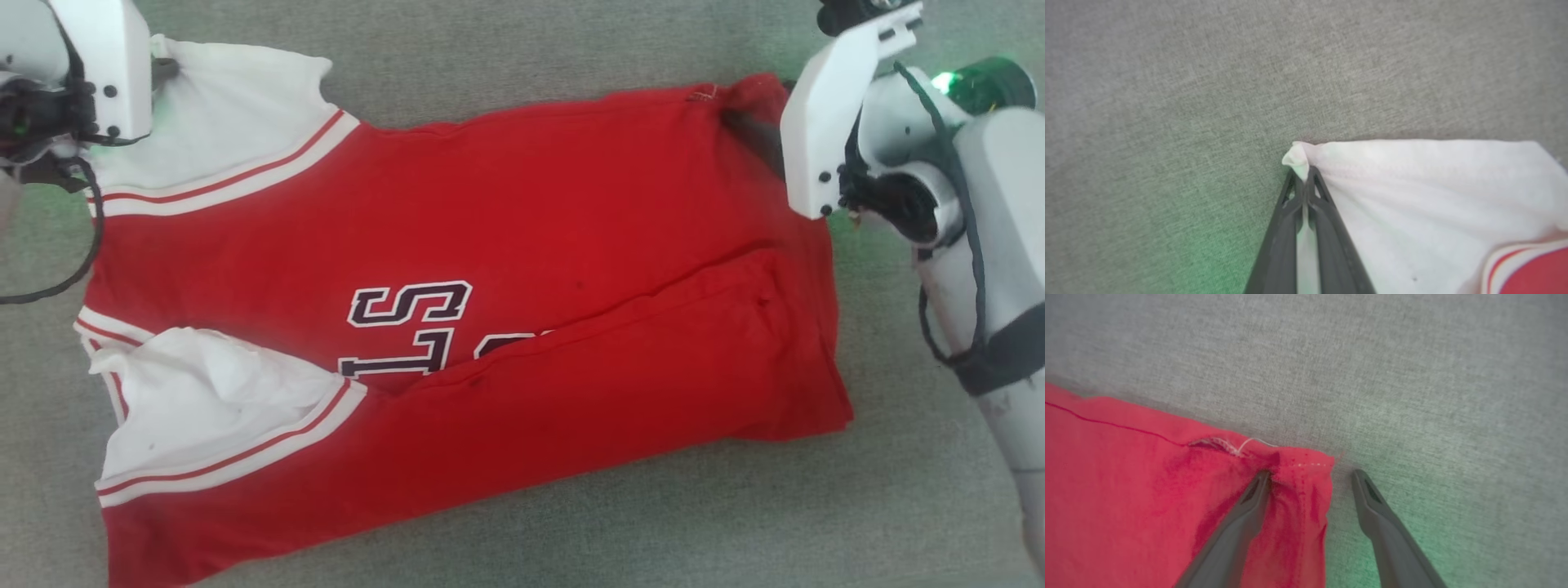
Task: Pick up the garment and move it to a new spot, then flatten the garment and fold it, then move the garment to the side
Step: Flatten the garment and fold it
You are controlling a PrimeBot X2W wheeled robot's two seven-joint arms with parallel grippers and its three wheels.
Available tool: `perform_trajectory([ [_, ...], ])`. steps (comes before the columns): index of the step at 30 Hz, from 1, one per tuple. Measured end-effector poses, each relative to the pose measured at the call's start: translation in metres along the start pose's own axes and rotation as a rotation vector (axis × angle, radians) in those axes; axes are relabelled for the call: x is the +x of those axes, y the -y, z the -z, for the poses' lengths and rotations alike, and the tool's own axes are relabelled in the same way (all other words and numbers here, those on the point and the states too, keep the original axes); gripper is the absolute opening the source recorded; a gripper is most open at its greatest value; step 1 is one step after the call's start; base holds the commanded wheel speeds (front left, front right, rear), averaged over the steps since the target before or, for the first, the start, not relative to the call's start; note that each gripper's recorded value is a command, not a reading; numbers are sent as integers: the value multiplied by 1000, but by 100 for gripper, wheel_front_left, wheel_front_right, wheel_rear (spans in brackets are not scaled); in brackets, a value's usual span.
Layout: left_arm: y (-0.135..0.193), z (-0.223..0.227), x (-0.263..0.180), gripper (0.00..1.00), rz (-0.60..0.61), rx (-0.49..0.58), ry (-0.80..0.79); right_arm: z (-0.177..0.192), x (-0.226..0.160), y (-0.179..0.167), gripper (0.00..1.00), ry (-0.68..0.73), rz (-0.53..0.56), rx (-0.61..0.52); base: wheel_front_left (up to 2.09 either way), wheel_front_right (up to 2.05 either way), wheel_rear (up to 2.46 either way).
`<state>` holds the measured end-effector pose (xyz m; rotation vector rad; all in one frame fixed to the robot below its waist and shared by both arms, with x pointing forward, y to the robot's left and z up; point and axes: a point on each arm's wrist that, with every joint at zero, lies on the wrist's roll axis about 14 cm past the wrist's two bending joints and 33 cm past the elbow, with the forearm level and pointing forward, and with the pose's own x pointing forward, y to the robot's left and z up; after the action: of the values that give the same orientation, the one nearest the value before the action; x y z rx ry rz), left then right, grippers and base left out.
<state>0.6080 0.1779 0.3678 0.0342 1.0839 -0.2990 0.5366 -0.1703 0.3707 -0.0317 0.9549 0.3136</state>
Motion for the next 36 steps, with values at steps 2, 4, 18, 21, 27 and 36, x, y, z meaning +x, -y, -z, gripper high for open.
perform_trajectory([
  [2, 0, 0, -2, 0, 0, -3, 9, -1, 0, -2, 0, -38, -1, -20, 0, 0, 0],
  [4, -1, -1, -5, 0, -2, -3, 19, -1, -1, -7, 0, -59, -11, -28, 0, 0, 0],
  [18, -5, -14, -68, 0, -27, 10, 96, -13, -33, -20, 0, 1, -29, -88, 0, 0, 0],
  [21, -3, -17, -86, 0, -29, 42, 121, -17, -44, -24, 0, 34, -38, -107, 0, 0, 0],
  [27, 4, -8, -117, 0, -47, 84, 141, -20, -69, -29, 0, 78, -45, -129, 0, 0, 0],
  [36, 21, 32, -158, 0, -72, 122, 136, -3, -101, -35, 0, 77, -57, -139, 0, 0, 0],
])
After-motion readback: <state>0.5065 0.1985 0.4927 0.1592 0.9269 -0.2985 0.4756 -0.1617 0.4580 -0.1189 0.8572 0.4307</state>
